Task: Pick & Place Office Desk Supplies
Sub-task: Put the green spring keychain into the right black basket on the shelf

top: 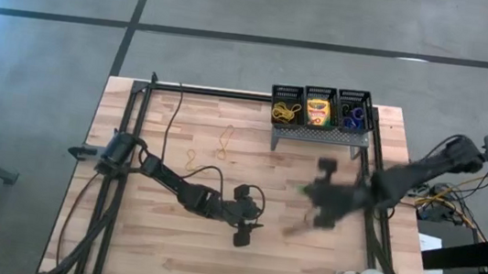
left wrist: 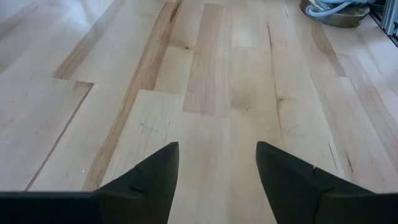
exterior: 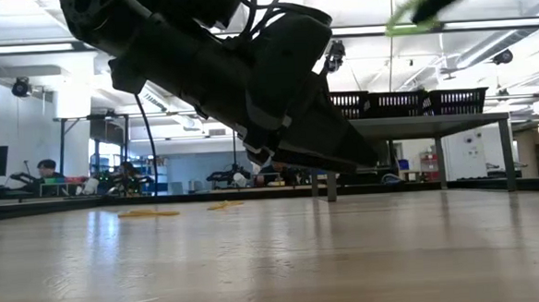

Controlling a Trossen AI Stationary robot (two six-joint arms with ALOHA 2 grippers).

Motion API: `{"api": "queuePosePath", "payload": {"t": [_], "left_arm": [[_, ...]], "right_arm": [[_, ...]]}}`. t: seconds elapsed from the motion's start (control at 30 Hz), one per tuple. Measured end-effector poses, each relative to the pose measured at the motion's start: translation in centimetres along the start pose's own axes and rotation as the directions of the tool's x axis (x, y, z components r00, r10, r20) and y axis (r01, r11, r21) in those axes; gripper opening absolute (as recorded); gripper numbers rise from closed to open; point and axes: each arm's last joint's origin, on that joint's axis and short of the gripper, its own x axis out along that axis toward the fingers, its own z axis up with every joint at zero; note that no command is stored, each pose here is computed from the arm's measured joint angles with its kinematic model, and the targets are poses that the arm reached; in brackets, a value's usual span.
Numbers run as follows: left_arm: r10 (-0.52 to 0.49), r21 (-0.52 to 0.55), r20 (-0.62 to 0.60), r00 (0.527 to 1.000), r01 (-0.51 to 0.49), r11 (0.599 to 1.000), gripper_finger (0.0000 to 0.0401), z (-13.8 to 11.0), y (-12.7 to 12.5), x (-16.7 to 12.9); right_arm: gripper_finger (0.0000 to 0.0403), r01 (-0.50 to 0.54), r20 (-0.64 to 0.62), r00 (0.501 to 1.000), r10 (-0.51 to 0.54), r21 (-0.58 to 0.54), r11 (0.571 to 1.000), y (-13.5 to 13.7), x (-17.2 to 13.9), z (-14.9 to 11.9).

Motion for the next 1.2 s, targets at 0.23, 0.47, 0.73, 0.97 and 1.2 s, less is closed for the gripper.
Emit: {"api": "queuePosePath", "payload": {"t": [0.23, 0.47, 0.73, 0.97, 1.2], "left_arm": [[0.004, 0.003, -0.003, 1.0, -0.004, 1.0, 0.0214, 0.0, 0.0, 0.0], [0.006, 0.005, -0.009, 1.0, -0.006, 1.0, 0.0214, -0.1, 0.1, 0.0], [0.007, 0.008, -0.01, 1.0, -0.006, 1.0, 0.0213, -0.1, 0.1, 0.0], [0.008, 0.011, -0.015, 1.0, -0.008, 1.0, 0.0213, -0.2, 0.1, 0.0], [0.017, 0.019, -0.043, 0.999, -0.016, 1.0, 0.0213, -0.5, 0.2, 0.0]], "right_arm": [[0.0023, 0.252, -0.14, 0.965, -0.22, 0.274, 0.928, -10.1, -4.8, 1.6], [0.0023, 0.465, -0.479, 0.845, -0.238, 0.437, 0.77, -19.9, -4.5, -2.2], [0.0023, 0.526, -0.624, 0.773, -0.12, 0.523, 0.671, -26.5, -3.9, -7.4], [0.0054, 0.523, -0.652, 0.753, -0.087, 0.513, 0.681, -27.1, -3.1, -8.0], [0.0138, 0.511, -0.654, 0.753, -0.068, 0.517, 0.686, -27.0, -3.0, -8.1]]}}
